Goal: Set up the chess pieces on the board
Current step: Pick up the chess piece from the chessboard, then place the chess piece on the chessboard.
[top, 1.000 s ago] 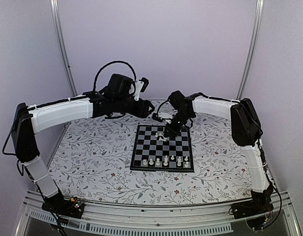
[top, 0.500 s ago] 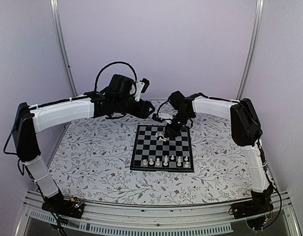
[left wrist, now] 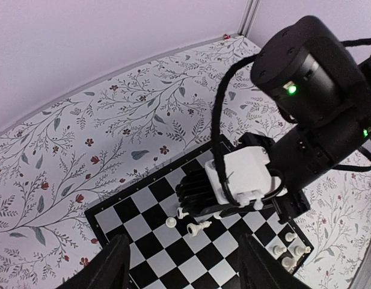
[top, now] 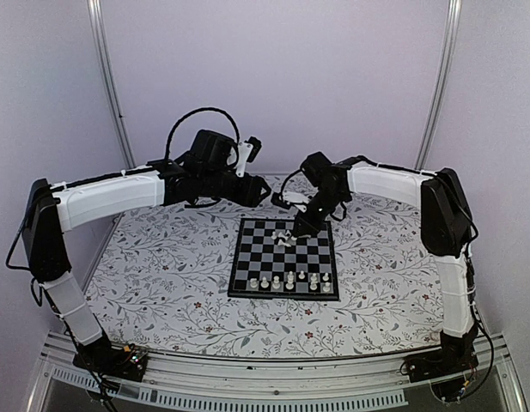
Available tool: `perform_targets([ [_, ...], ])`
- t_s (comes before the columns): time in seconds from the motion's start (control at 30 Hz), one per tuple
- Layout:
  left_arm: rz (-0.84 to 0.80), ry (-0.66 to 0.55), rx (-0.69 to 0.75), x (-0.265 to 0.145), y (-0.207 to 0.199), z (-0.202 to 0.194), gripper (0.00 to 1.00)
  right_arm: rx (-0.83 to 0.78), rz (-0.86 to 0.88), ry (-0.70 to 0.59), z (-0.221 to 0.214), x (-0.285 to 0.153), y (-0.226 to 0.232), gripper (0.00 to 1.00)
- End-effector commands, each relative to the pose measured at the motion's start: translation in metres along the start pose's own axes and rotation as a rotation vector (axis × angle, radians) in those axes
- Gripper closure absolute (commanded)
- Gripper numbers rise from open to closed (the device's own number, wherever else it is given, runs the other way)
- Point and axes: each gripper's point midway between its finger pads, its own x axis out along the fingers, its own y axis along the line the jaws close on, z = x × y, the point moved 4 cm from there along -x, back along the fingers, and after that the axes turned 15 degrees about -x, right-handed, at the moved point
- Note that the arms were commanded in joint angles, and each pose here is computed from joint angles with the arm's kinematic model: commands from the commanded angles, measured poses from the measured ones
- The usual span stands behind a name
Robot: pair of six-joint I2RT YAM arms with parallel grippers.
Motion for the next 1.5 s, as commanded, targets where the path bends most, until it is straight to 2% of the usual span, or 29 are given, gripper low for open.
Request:
perform_targets([
  [0.0,-0.002,-0.016,0.008,-0.001,0.0,0.009,0.37,-0.031,-0.012,-0.045,0.014,-0.029,0.015,0.97],
  [0.43,-0.002,-0.019,0.01,-0.003,0.0,0.011,0.37,-0.175,0.204,-0.038,0.029,0.003,0.098,0.97],
  [1.0,-0.005,-0.024,0.012,-0.005,-0.001,0.012,0.37,-0.168,0.219,0.053,0.018,0.037,0.102,0.95],
  [1.27,-0.003,-0.021,0.012,-0.004,0.0,0.011,0.37,-0.17,0.199,0.046,0.022,0.031,0.1,0.79],
  [1.47,0.005,-0.026,0.013,-0.004,0.001,0.012,0.37,-0.189,0.152,-0.019,0.037,-0.005,0.09,0.69],
])
